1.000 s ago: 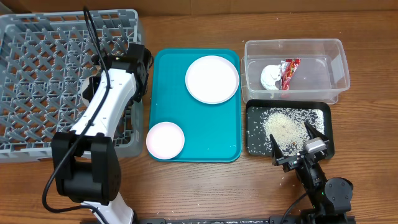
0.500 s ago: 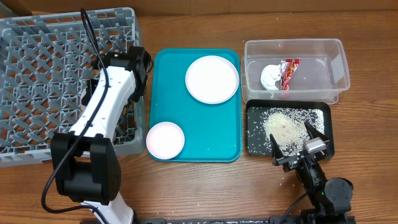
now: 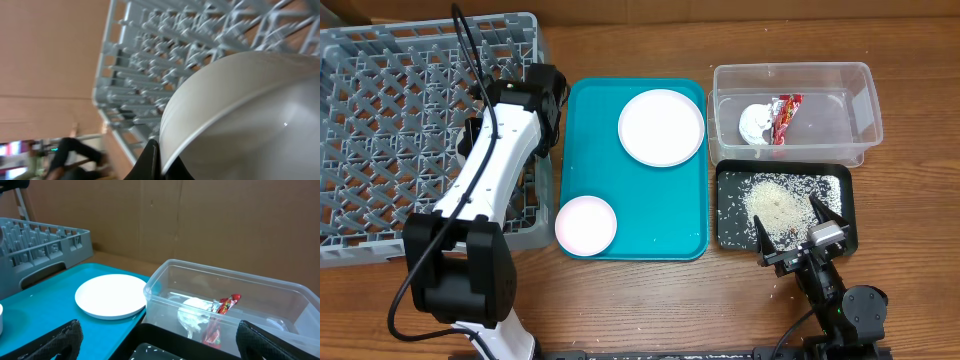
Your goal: Sort waste into correct bins and load items into the dishwasher
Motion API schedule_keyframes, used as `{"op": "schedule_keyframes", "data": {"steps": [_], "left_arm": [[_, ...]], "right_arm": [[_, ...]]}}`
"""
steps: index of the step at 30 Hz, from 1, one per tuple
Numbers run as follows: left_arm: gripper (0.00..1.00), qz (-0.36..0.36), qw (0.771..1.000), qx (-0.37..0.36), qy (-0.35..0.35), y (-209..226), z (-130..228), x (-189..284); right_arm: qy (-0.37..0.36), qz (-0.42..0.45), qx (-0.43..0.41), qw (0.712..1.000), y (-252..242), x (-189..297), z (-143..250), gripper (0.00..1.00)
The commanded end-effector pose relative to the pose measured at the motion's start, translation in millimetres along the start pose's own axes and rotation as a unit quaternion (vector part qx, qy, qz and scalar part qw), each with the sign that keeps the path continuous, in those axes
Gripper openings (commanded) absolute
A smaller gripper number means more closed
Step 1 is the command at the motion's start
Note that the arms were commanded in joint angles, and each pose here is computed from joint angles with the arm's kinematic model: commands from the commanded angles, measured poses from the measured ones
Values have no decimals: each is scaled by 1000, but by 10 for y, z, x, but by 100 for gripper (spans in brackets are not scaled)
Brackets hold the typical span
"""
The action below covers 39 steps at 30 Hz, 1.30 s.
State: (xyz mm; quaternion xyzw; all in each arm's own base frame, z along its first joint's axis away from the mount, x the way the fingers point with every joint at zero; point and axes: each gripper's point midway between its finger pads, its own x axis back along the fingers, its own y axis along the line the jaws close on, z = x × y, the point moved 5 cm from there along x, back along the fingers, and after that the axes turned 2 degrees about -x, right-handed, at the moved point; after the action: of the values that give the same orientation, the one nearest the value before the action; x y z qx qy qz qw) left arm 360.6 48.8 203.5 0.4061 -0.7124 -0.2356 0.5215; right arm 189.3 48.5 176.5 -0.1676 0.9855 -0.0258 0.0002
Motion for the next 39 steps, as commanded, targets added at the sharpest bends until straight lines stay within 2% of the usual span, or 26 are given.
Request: {"op": "schedule_keyframes", "data": {"steps": [1, 4, 7, 9, 12, 15, 16, 19, 21, 24, 27, 32, 39], "left_arm": [[4, 135, 990, 24, 23, -234, -134, 45], [4, 224, 973, 51, 17, -169, -369, 126], [4, 318, 944, 87, -9, 24, -677, 266], [4, 385, 917, 99, -47, 176, -904, 389], [5, 484, 863, 86, -119, 317, -1169, 588], [4, 527, 833, 55, -162, 404, -1246, 613], [4, 518, 838, 54, -162, 428, -1249, 539], [4, 379, 909, 147, -88, 583, -1198, 38], [4, 277, 942, 180, -58, 693, -1131, -194], [4, 139, 972, 183, -42, 790, -1062, -322], [4, 36, 984, 170, -47, 776, -1051, -286], [4, -49, 989, 123, -58, 498, -1083, -236], [4, -120, 988, 52, -77, 80, -1089, -145]], "right_arm": [[-3, 1, -1, 1000, 1, -1, 14, 100], [-3, 1, -1, 1000, 0, -1, 15, 100], [-3, 1, -1, 1000, 1, -1, 13, 100], [-3, 1, -1, 1000, 0, 0, 13, 100], [-3, 1, -1, 1000, 1, -1, 14, 100], [-3, 1, -1, 1000, 0, -1, 15, 99], [-3, 1, -1, 1000, 0, 0, 13, 100], [-3, 1, -1, 1000, 0, -1, 15, 100], [-3, 1, -1, 1000, 1, -1, 13, 100], [-3, 1, -1, 1000, 1, -1, 14, 100], [-3, 1, -1, 1000, 0, 0, 13, 99], [-3, 1, -1, 1000, 1, -1, 14, 100], [-3, 1, -1, 1000, 1, -1, 14, 100]]}}
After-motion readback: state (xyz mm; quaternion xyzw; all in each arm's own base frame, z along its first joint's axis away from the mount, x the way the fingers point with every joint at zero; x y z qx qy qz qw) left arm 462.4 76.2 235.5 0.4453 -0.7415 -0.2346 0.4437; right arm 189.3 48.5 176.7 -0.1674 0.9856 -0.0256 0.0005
